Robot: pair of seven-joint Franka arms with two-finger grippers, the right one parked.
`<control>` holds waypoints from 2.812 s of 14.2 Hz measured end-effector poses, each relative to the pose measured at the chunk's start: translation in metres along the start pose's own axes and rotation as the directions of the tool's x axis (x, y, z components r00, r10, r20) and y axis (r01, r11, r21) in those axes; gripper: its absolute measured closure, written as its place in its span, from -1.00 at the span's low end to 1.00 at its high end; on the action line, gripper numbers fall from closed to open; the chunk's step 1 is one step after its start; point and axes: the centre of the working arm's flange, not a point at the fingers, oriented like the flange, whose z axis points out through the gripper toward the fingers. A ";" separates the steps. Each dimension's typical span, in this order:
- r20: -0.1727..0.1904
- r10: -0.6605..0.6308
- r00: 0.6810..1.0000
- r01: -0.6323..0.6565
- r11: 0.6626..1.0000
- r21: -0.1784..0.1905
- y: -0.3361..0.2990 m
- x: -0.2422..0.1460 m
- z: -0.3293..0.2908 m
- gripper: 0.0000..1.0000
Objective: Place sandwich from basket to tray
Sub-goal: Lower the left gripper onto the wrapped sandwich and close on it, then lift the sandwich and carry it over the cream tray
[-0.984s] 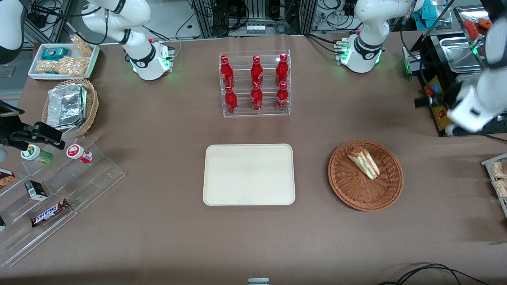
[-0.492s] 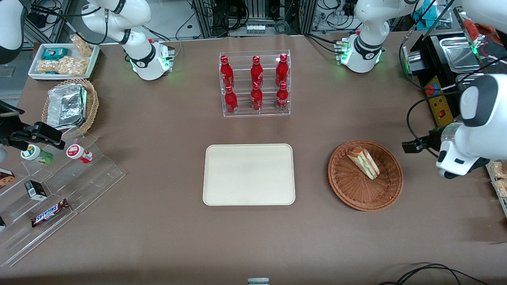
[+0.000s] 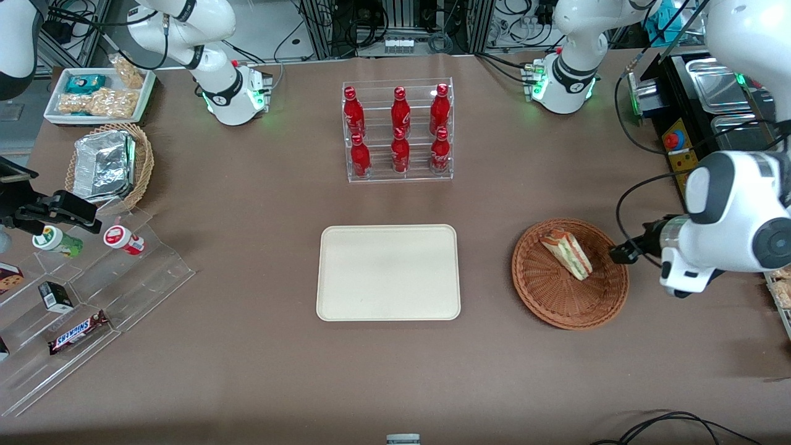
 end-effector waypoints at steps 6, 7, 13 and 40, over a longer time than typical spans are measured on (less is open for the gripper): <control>-0.005 -0.111 0.994 0.111 0.994 0.000 0.060 -0.015 0.063 -1.00; -0.003 -0.109 0.994 0.109 0.994 0.007 0.060 -0.017 0.072 -1.00; -0.033 -0.097 0.995 0.097 0.995 -0.001 0.057 -0.019 0.116 -1.00; -0.140 0.456 0.879 -0.462 0.887 -0.013 0.330 -0.334 0.121 0.69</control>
